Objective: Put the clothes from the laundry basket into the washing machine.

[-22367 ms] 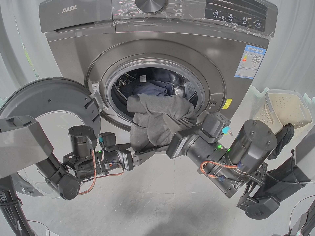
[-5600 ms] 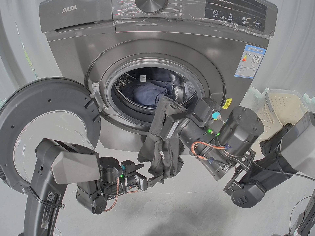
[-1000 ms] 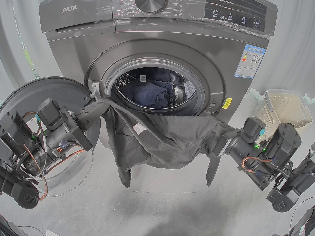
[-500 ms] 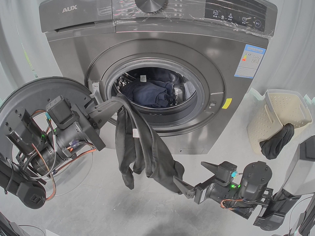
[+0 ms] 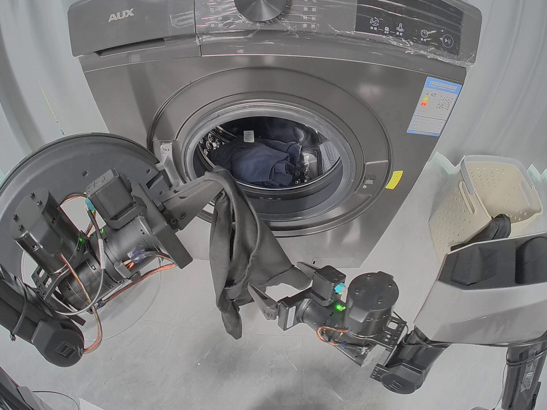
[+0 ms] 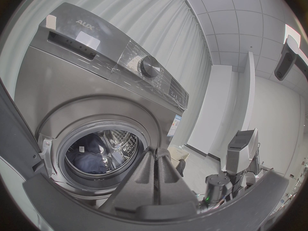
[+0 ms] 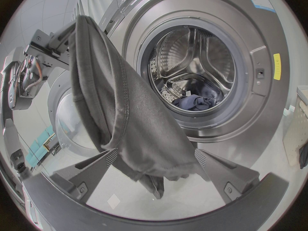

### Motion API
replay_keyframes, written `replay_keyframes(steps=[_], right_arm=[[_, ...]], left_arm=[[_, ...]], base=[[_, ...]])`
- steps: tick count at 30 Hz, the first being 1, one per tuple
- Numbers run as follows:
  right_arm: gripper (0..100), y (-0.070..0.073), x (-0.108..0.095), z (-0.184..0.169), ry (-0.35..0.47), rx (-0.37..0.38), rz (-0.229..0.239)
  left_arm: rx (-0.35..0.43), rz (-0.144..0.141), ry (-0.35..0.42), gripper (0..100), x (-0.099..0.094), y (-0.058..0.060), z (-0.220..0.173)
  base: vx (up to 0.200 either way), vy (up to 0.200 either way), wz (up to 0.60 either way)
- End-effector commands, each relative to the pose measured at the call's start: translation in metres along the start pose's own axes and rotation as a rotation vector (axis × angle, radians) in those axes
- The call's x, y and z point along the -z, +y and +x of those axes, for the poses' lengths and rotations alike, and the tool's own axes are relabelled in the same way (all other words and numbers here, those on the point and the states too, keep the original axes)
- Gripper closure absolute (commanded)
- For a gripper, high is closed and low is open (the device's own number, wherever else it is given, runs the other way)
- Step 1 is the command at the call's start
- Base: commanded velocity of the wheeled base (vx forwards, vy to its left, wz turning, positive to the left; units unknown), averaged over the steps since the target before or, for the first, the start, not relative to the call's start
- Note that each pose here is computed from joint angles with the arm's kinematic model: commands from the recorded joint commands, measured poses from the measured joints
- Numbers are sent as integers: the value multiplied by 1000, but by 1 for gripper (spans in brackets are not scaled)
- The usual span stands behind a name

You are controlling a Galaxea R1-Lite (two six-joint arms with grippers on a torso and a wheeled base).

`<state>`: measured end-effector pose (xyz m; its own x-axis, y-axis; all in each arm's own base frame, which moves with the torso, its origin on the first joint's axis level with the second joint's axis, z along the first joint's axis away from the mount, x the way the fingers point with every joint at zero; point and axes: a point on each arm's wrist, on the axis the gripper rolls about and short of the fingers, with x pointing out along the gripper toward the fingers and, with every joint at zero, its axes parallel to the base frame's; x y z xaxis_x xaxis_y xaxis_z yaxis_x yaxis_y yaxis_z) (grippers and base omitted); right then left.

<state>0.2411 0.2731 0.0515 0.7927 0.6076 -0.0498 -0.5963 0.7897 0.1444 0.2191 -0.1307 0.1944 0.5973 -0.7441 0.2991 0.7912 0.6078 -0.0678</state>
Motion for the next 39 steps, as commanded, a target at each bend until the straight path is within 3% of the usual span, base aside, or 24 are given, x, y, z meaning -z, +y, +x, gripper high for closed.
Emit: replay_keyframes(steps=[1, 11, 24, 27, 34, 39], right_arm=[[0, 1, 22, 31, -8, -8, -11], [0, 19, 28, 38, -20, -95, -16], [0, 32, 31, 51, -60, -126, -12], [0, 32, 36, 56, -62, -126, -13], [0, 15, 50, 81, -82, -71, -19], [0, 10, 55, 90, -98, -51, -18]], left_arm=[[5, -3, 3, 100, 1, -1, 0], [7, -2, 2, 100, 1, -2, 0], [7, -5, 0, 100, 1, -4, 1], [9, -5, -3, 100, 1, -5, 1], [15, -1, -21, 100, -4, -7, 1], [20, 3, -29, 100, -6, -8, 1]], base=[[0, 0, 0], [0, 0, 0], [0, 0, 0], [0, 0, 0], [0, 0, 0], [0, 0, 0]])
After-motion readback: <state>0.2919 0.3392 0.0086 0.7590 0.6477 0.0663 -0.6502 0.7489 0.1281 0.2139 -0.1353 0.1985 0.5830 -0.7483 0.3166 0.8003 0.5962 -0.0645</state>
